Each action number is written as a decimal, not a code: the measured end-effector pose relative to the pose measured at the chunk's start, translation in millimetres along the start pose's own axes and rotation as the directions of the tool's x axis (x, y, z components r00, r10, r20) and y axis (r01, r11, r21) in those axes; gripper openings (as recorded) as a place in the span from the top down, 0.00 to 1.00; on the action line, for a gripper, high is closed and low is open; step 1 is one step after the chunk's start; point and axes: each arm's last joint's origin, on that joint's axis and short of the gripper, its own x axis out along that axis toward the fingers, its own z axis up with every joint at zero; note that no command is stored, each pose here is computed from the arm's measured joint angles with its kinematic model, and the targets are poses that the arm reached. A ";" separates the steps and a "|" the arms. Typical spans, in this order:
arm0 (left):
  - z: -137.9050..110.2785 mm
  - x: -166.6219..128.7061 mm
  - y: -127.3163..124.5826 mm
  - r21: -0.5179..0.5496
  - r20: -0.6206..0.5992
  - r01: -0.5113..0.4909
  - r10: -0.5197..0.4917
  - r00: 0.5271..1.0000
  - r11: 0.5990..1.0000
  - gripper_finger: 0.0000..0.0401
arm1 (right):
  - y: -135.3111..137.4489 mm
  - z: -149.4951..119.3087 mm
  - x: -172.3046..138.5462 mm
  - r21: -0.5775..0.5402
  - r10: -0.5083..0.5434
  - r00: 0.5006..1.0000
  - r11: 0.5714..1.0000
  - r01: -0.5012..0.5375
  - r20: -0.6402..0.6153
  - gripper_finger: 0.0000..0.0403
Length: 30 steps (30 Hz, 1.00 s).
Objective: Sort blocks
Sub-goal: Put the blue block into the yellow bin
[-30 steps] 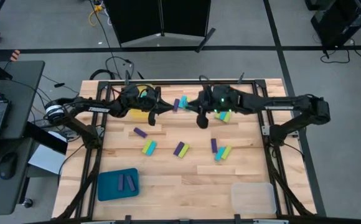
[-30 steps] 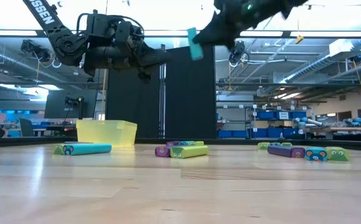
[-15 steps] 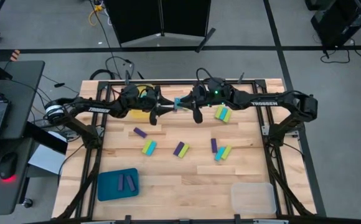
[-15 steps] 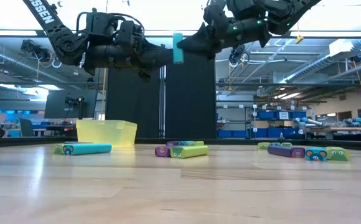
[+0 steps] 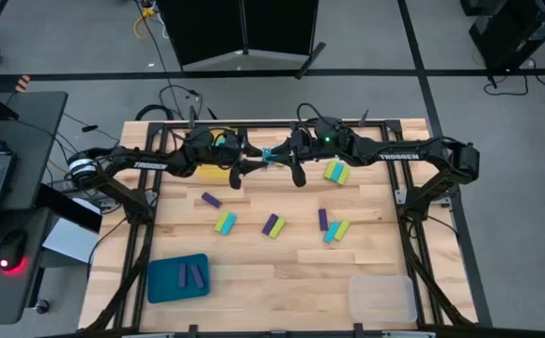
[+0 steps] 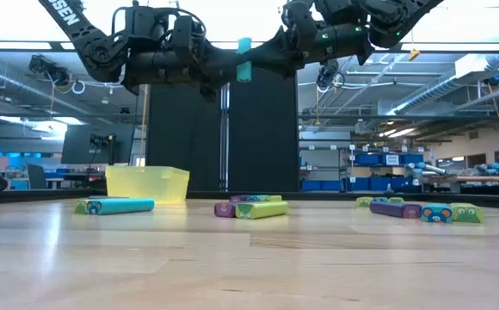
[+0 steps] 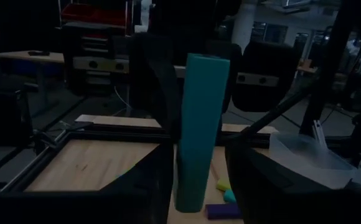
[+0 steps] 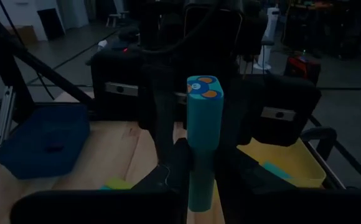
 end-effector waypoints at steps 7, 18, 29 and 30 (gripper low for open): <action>0.4 0.9 -1.1 0.018 0.005 -0.013 0.013 1.000 1.000 0.77 | 0.5 1.8 0.2 -0.004 0.001 1.000 1.000 -0.001 0.018 0.85; 0.1 0.8 -0.6 0.057 0.003 -0.022 0.022 1.000 0.998 0.85 | -0.9 1.8 0.1 0.047 -0.050 0.999 0.998 0.049 0.015 0.71; -1.0 -7.1 8.0 0.088 -0.061 -0.102 0.107 0.992 0.991 0.85 | -8.6 12.8 -15.8 0.032 -0.176 0.984 0.984 0.176 0.015 0.45; 0.6 -9.6 9.2 0.098 -0.067 -0.110 0.117 0.991 0.989 0.85 | -8.9 15.6 -19.3 0.032 -0.190 0.982 0.981 0.189 0.018 0.45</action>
